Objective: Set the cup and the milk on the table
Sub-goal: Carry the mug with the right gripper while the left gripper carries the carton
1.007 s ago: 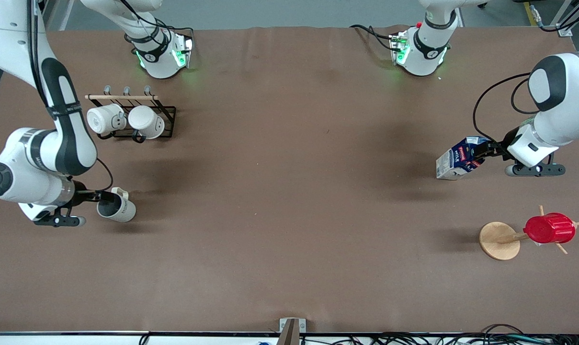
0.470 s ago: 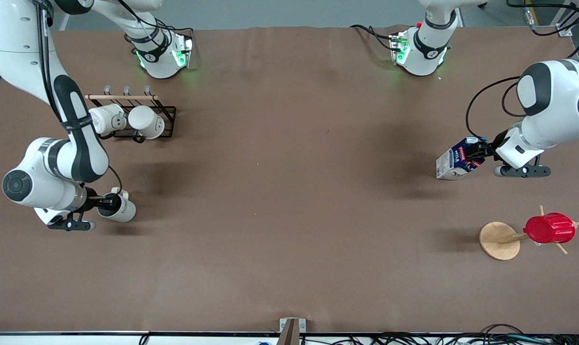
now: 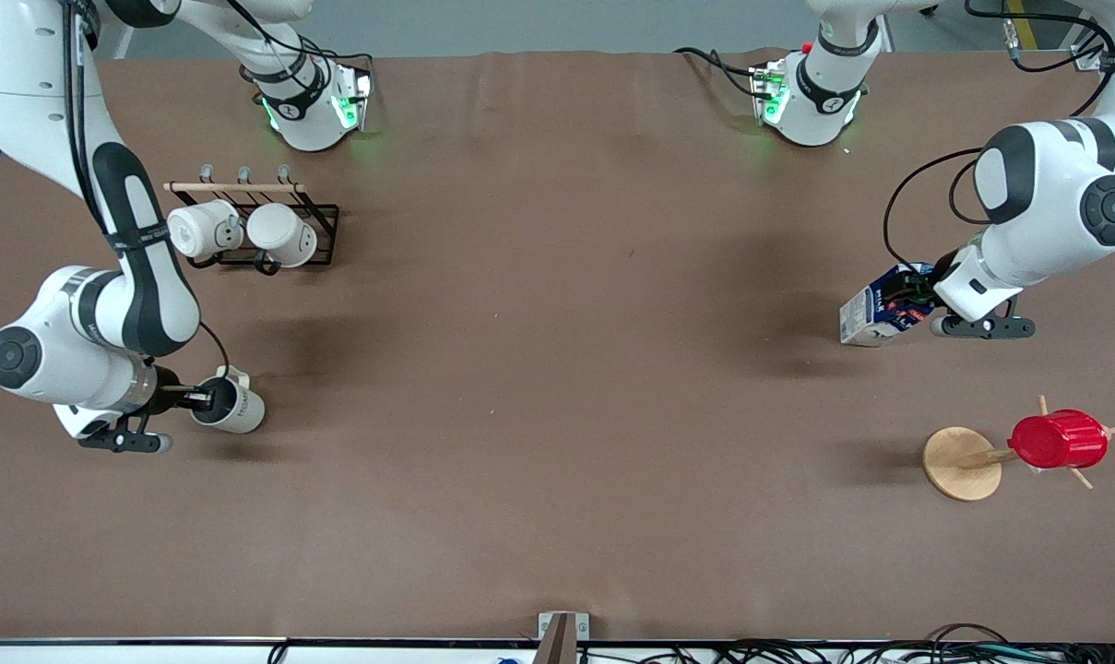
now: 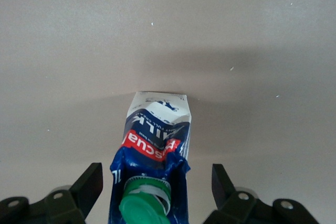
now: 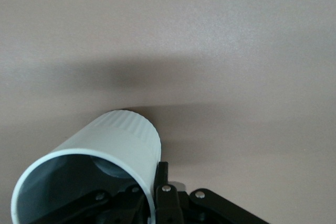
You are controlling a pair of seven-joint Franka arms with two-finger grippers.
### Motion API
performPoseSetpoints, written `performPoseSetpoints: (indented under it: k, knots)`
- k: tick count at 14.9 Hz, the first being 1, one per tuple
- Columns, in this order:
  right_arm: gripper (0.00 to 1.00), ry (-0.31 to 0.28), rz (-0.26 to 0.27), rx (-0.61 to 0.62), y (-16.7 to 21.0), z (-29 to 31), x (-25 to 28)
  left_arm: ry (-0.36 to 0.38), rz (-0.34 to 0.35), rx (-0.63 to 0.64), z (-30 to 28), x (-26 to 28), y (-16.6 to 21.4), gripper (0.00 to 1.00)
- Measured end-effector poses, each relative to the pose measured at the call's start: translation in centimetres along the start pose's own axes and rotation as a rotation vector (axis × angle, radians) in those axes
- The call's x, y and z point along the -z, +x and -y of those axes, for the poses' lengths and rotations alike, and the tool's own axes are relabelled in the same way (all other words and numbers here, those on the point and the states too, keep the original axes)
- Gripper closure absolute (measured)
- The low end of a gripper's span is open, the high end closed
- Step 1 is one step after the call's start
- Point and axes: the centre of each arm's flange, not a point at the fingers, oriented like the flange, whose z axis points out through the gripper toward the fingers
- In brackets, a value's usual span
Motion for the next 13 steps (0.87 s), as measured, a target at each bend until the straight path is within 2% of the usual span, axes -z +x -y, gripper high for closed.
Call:
performPoseSetpoints:
  k: [3,4,5,6,8,9,11,13]
  knots:
    - [0.96,0.016,0.060,0.038,0.4,2.5,3.0,0.000,0.003,0.000,0.0,-0.5,-0.2,0.10]
    - [0.96,0.023,0.070,0.060,0.5,4.0,4.5,0.000,0.003,0.000,0.0,-0.6,-0.3,0.14]
    - [0.96,0.034,0.069,0.082,0.5,5.7,6.1,0.000,0.002,0.000,0.0,-0.6,-0.3,0.19]
    - [0.96,0.051,0.061,0.096,0.3,7.9,7.7,0.000,0.000,0.000,0.0,-0.6,-0.3,0.19]
    - [0.96,0.080,0.058,0.059,-0.7,12.7,10.2,0.000,-0.002,0.000,0.0,-0.6,-0.2,0.33]
    - [0.96,0.093,0.060,0.029,-1.4,15.7,11.2,0.001,-0.004,0.000,0.0,-0.6,-0.2,0.48]
    - [0.96,0.116,0.072,-0.023,-3.3,22.3,12.1,0.003,-0.009,-0.001,0.0,-0.5,-0.2,0.65]
    - [0.96,0.119,0.083,-0.072,-5.5,28.6,12.2,0.008,-0.018,-0.005,0.0,-0.2,0.0,0.70]
